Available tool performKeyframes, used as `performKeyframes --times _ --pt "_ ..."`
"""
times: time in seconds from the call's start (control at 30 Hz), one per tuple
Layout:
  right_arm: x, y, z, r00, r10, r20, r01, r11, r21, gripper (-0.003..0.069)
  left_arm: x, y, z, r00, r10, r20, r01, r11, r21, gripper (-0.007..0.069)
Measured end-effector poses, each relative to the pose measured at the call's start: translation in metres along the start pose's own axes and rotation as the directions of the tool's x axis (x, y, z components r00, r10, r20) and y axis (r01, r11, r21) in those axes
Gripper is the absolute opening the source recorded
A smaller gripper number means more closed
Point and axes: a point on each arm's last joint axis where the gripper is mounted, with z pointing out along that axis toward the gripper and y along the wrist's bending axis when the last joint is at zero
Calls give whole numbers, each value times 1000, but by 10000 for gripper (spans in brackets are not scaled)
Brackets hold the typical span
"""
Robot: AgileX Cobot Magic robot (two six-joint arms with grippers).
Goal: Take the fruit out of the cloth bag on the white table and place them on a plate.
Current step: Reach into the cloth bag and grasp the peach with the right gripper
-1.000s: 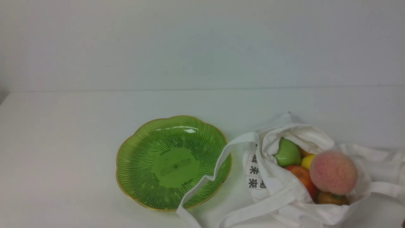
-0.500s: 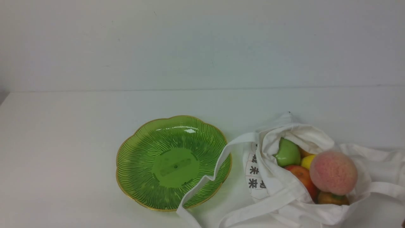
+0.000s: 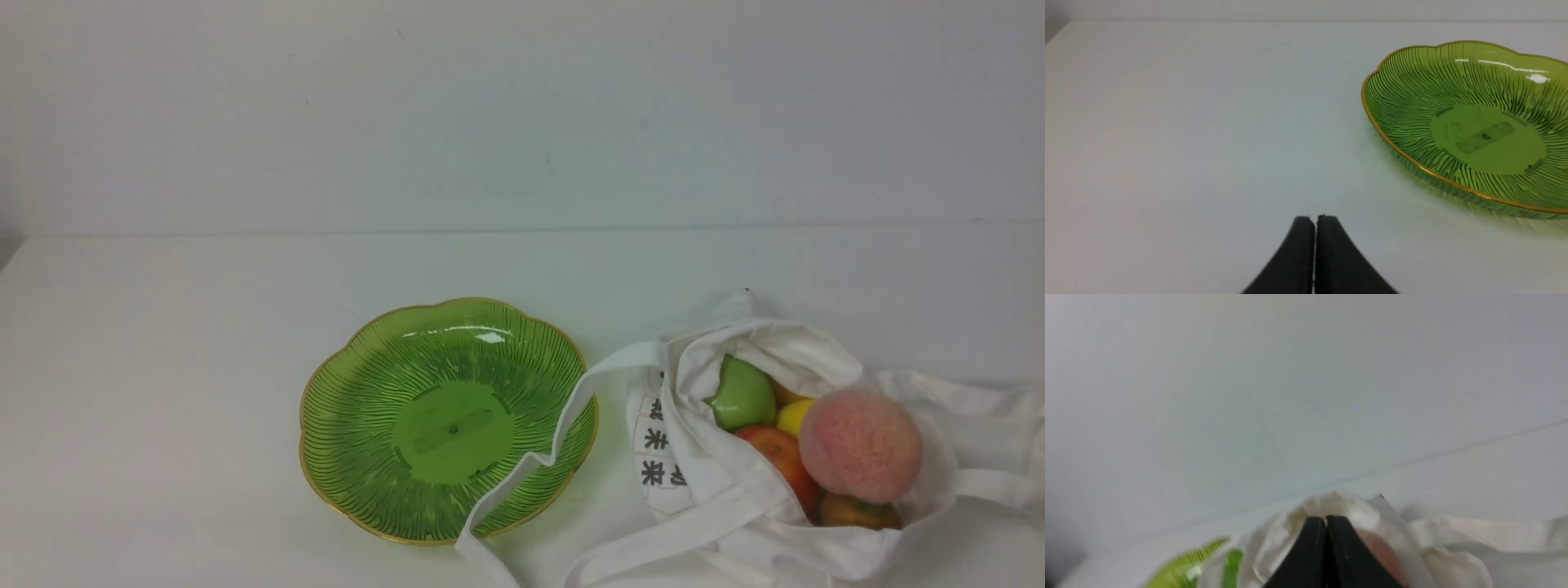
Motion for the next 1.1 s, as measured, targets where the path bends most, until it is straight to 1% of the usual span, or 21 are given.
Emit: performKeyframes --times 0.07,0.17,0.3,0.37,0.43,0.47,0.5,0.53,0.57,0.6,0.63,0.67,0.7,0.77,0.8,0.83,0.9,0.93,0.97,1.07,1.1 --pt "-6 -1 0 991 113 67 -113 993 10 -15 0 0 0 1000 0 0 0 1000 0 -8" --pt "-10 -2 -1 978 177 113 -178 984 3 -15 0 0 0 1000 0 0 0 1000 0 -8" --pt "-14 -3 -1 963 218 156 -220 975 -2 -15 0 0 0 1000 0 0 0 1000 0 -8" --pt "-20 -5 -2 935 274 225 -280 960 -6 -15 0 0 0 1000 0 0 0 1000 0 -8" --pt "-29 -2 -4 920 300 252 -303 953 -29 -15 0 0 0 1000 0 0 0 1000 0 -8" --pt "-41 6 -5 924 282 258 -276 959 -58 -15 0 0 0 1000 0 0 0 1000 0 -8" --pt "-44 8 -6 926 275 259 -268 961 -64 -15 0 0 0 1000 0 0 0 1000 0 -8" --pt "-72 26 -11 950 171 263 -149 984 -103 -15 0 0 0 1000 0 0 0 1000 0 -8" --pt "-83 34 -10 967 98 236 -75 992 -106 -15 0 0 0 1000 0 0 0 1000 0 -8" --pt "-97 43 -12 971 60 231 -34 993 -115 -15 0 0 0 1000 0 0 0 1000 0 -8" --pt "-111 52 -9 983 -4 186 25 993 -113 -15 0 0 0 1000 0 0 0 1000 0 -8" --pt "-111 53 -5 989 -27 147 43 993 -106 -15 0 0 0 1000 0 0 0 1000 0 -8" --pt "-127 65 6 995 -98 18 99 990 -101 -15 0 0 0 1000 0 0 0 1000 0 -8" --pt "-141 75 25 968 -182 -175 169 982 -85 -14 0 0 0 1000 0 0 0 1000 0 -8" --pt "-142 75 27 962 -189 -197 175 981 -84 -14 0 0 0 1000 0 0 0 1000 0 -8" --pt "-142 76 47 909 -230 -347 232 972 -35 -14 0 0 0 1000 0 0 0 1000 0 -8" --pt "-137 73 72 796 -251 -551 269 962 -49 -14 0 0 0 1000 0 0 0 1000 0 -8" --pt "-137 73 75 785 -251 -566 273 961 -48 -14 0 0 0 1000 0 0 0 1000 0 -8" --pt "-131 70 91 707 -241 -665 288 957 -40 -14 0 0 0 1000 0 0 0 1000 0 -8" --pt "-118 66 124 584 -193 -789 276 961 -30 -8 0 0 0 1000 0 0 0 1000 0 -8" --pt "-116 66 129 565 -184 -804 270 962 -31 -5 0 0 0 1000 0 0 0 1000 0 -8"
